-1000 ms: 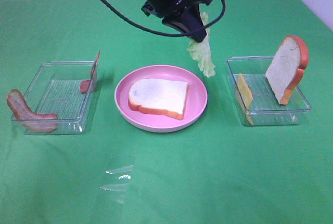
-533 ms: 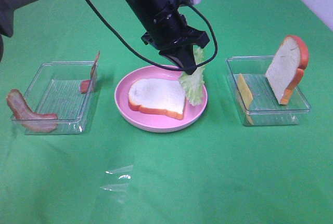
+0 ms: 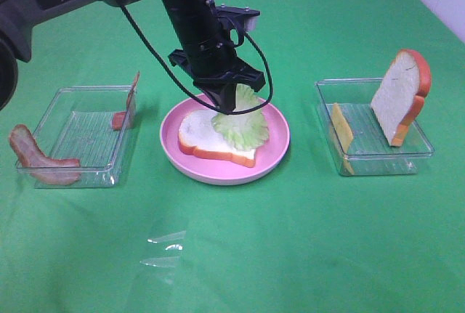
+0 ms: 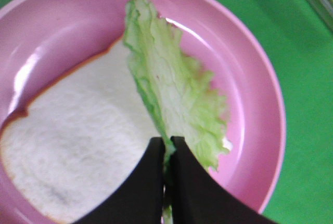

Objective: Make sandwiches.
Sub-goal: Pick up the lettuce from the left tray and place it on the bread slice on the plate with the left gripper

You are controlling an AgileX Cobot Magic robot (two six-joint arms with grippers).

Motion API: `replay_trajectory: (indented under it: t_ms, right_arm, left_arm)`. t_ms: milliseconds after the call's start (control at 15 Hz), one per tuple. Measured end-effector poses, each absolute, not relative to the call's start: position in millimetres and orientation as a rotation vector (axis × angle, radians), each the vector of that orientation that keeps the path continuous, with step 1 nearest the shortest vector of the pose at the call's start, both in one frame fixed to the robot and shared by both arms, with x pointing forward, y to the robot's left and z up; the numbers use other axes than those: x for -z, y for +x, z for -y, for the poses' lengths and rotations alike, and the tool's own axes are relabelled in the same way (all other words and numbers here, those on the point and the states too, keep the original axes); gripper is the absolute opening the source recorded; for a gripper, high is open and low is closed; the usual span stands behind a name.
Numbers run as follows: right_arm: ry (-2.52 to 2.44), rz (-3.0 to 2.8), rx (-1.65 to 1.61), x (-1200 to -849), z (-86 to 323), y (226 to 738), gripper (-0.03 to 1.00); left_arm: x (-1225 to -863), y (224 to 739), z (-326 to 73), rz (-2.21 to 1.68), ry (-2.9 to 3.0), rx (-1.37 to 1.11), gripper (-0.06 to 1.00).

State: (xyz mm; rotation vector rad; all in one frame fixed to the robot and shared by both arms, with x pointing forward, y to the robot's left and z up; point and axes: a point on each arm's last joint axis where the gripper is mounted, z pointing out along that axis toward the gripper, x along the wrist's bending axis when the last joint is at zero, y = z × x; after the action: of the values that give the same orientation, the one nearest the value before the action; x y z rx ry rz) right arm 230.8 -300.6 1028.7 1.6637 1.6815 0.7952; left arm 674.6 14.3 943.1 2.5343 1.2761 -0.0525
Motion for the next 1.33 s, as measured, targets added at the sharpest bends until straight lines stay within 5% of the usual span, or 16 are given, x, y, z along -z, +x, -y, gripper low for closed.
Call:
replay_trajectory:
  t_ms: [1133, 1333]
  right_arm:
    - [1.664, -1.682, -0.795, -1028.7, 300.6, 230.8, 0.95]
    - [1.664, -1.682, -0.795, -1028.7, 300.6, 230.8, 0.95]
  left_arm:
    - [-934.2, 675.4, -21.9, -1.569, 2.448, 0.02, 0.01]
    - [-934.3, 674.9, -21.1, -1.58, 2.436, 0.034, 0.3]
